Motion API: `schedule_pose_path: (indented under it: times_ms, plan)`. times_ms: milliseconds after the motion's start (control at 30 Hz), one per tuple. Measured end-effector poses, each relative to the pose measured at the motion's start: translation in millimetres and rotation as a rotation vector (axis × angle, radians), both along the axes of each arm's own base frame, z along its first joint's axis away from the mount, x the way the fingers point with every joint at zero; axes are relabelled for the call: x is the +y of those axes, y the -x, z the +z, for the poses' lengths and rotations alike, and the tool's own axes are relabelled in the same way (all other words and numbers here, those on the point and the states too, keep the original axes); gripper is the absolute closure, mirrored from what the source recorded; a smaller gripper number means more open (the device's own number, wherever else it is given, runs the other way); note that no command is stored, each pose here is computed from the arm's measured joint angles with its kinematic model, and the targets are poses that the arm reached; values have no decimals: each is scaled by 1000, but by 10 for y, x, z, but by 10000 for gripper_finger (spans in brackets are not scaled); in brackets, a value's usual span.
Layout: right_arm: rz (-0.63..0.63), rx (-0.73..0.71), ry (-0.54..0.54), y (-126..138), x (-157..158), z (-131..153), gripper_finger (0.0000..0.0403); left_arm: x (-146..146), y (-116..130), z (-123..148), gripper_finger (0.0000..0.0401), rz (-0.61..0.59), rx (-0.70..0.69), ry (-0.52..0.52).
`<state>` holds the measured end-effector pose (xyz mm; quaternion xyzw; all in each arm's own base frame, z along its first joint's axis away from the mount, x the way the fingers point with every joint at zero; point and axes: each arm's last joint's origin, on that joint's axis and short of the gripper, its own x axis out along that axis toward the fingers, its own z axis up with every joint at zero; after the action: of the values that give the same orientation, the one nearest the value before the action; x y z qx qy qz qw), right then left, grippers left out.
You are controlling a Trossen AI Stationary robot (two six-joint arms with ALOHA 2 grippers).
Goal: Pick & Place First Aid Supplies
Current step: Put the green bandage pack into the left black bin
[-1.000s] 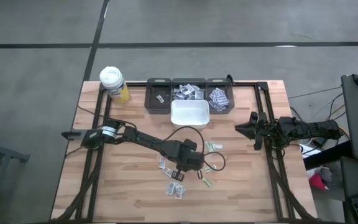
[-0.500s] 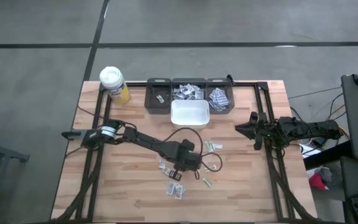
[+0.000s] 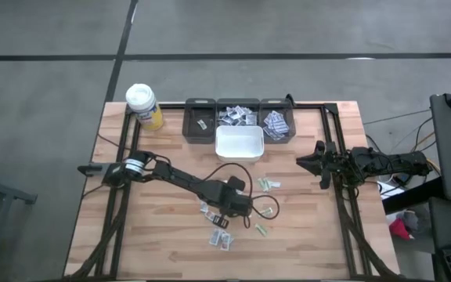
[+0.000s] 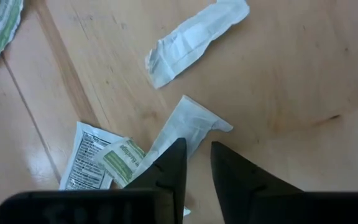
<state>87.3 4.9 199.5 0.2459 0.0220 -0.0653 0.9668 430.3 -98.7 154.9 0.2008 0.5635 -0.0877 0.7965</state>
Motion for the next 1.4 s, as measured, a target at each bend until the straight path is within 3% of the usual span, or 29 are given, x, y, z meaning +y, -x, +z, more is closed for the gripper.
schedule_pose_path:
  times_ms: [267, 567, 1133, 1233, 1400]
  plan:
    - [0, 0, 0, 0, 0, 0, 339, -4, 5, -49, 392, 38, -7, 52]
    - [0, 0, 0, 0, 0, 0, 339, -3, -5, 20, 400, 82, -36, 79]
    - [-1, 2, 0, 0, 0, -2, 339, 0, 13, 768, 401, 100, -195, 199]
    - [-1, 2, 0, 0, 0, -2, 339, 59, 84, 942, 401, 155, -238, 145]
    - [-1, 1, 0, 0, 0, -1, 339, 263, 261, 1248, 401, 279, -297, -32]
